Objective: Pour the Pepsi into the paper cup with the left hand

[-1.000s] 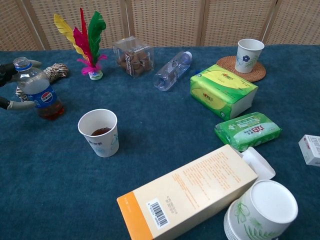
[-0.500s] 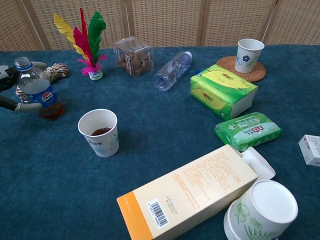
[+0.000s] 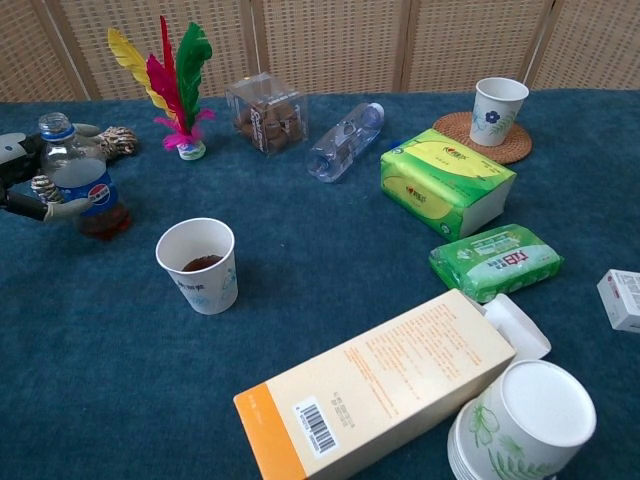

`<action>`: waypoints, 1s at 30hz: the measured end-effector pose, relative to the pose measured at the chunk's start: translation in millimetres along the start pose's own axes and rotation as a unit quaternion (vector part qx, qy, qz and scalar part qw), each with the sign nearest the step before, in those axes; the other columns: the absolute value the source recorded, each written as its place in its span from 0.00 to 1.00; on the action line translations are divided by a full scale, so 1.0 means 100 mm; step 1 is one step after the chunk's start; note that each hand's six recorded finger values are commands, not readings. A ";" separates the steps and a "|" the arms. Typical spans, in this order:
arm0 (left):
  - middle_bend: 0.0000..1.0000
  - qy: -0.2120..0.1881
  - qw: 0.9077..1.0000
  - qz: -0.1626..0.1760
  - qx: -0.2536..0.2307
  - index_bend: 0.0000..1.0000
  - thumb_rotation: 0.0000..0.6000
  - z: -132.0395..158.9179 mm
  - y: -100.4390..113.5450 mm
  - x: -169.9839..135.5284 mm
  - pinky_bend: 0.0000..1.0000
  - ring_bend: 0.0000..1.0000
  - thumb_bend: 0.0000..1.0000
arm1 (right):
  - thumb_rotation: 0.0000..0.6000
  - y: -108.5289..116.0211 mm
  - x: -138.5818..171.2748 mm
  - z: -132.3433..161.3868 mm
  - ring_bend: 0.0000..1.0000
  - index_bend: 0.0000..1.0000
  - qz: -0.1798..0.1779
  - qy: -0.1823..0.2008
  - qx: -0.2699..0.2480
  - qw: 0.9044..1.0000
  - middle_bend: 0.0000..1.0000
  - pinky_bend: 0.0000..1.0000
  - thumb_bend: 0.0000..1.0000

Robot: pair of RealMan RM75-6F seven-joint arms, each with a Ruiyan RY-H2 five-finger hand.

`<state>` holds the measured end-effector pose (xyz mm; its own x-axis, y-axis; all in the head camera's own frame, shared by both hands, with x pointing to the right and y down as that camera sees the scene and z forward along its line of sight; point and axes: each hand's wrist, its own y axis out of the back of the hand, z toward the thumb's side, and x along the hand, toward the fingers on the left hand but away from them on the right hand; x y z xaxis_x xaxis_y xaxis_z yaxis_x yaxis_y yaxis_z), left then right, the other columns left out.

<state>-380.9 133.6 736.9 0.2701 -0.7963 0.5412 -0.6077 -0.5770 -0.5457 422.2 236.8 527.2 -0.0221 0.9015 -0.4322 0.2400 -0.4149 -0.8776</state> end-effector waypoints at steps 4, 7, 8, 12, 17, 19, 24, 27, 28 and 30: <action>0.34 0.002 1.000 0.004 0.000 0.34 1.00 -0.01 -0.02 0.01 0.29 0.25 0.46 | 1.00 0.00 0.00 0.00 0.00 0.00 0.000 0.000 0.000 1.000 0.00 0.00 0.09; 0.40 0.000 1.000 0.013 -0.002 0.41 1.00 0.00 -0.02 0.03 0.35 0.30 0.46 | 1.00 0.00 0.00 0.00 0.00 0.00 -0.001 0.000 0.000 1.000 0.00 0.00 0.09; 0.41 0.000 1.000 0.016 -0.003 0.42 1.00 0.01 -0.02 0.03 0.37 0.31 0.46 | 1.00 0.00 0.00 0.00 0.00 0.00 -0.001 0.000 0.000 1.000 0.00 0.00 0.09; 0.43 -0.006 1.000 0.029 -0.009 0.44 1.00 0.04 0.01 0.03 0.39 0.33 0.46 | 1.00 0.00 0.00 0.00 0.00 0.00 0.000 0.001 0.001 1.000 0.00 0.00 0.09; 0.44 -0.013 0.999 0.038 -0.012 0.44 1.00 0.06 0.09 0.00 0.40 0.34 0.46 | 1.00 0.00 0.00 0.01 0.00 0.00 0.001 0.002 0.001 1.000 0.00 0.00 0.09; 0.44 -0.015 0.999 0.039 -0.011 0.44 1.00 0.07 0.13 -0.02 0.40 0.34 0.46 | 1.00 0.00 0.00 0.01 0.00 0.00 0.000 0.002 0.001 1.000 0.00 0.00 0.09; 0.43 -0.021 0.999 0.026 0.015 0.43 1.00 0.08 0.23 -0.09 0.40 0.34 0.45 | 1.00 0.00 0.01 0.01 0.00 0.00 0.000 0.003 0.001 1.000 0.00 0.00 0.09; 0.43 -0.029 0.998 0.012 0.048 0.43 1.00 0.11 0.30 -0.13 0.40 0.34 0.45 | 1.00 0.00 0.01 0.01 0.00 0.00 0.000 0.002 0.002 1.000 0.00 0.00 0.09; 0.43 -0.032 0.998 0.008 0.060 0.43 1.00 0.12 0.32 -0.14 0.40 0.34 0.45 | 1.00 0.00 0.00 0.02 0.00 0.00 -0.001 0.002 0.002 1.000 0.00 0.00 0.09; 0.43 -0.041 0.995 0.000 0.088 0.43 1.00 0.17 0.37 -0.17 0.39 0.33 0.45 | 1.00 0.00 0.00 0.02 0.00 0.00 -0.002 0.002 0.002 1.000 0.00 0.00 0.09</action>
<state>-395.5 122.3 696.4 0.3347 -0.8038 0.4918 -0.4691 -0.5948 -0.6528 420.6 236.9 526.8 -0.0189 0.9033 -0.4287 0.2360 -0.4126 -0.8798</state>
